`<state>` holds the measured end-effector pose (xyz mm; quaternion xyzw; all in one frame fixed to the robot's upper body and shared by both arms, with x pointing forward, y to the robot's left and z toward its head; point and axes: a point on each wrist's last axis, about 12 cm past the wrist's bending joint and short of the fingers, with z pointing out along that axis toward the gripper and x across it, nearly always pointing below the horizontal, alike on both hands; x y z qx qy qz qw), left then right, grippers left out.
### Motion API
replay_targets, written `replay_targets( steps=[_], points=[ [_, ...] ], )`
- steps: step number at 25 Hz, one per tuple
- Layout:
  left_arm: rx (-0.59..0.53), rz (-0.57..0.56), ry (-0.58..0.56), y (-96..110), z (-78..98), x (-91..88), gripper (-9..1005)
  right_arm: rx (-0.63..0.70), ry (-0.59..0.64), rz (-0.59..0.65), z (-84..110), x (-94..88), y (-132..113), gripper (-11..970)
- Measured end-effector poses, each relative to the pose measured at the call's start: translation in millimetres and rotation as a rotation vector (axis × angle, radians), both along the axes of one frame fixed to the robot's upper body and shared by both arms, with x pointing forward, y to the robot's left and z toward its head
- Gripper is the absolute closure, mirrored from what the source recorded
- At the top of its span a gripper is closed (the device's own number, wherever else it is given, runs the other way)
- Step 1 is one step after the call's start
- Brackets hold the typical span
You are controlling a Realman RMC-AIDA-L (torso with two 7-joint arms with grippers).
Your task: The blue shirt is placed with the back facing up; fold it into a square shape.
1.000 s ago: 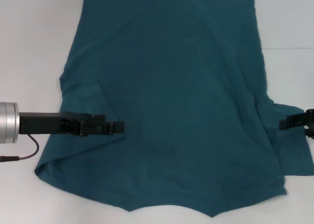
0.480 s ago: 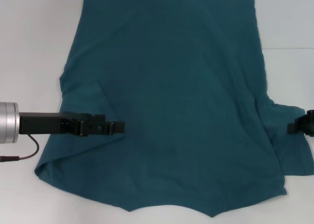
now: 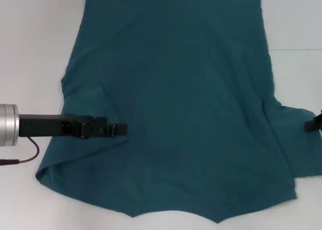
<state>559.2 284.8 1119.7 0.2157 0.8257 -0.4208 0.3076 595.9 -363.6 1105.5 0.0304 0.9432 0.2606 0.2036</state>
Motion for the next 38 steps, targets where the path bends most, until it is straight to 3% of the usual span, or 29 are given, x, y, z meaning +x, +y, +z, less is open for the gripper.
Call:
replay_targets(
  steps=[11, 18, 38],
  points=[
    [-0.004, 0.01, 0.002, 1.5, 0.4, -0.2, 30, -0.089, -0.109, 0.005, 22.1, 17.8, -6.8, 942],
    [-0.006, 0.015, 0.007, 2.0, 0.6, -0.3, 30, -0.145, -0.094, -0.008, 27.8, 27.7, -4.0, 940],
    [-0.007, 0.026, 0.014, 3.9, -0.9, -1.6, 30, -0.135, -0.097, -0.082, 43.3, 37.1, -9.9, 931]
  ],
)
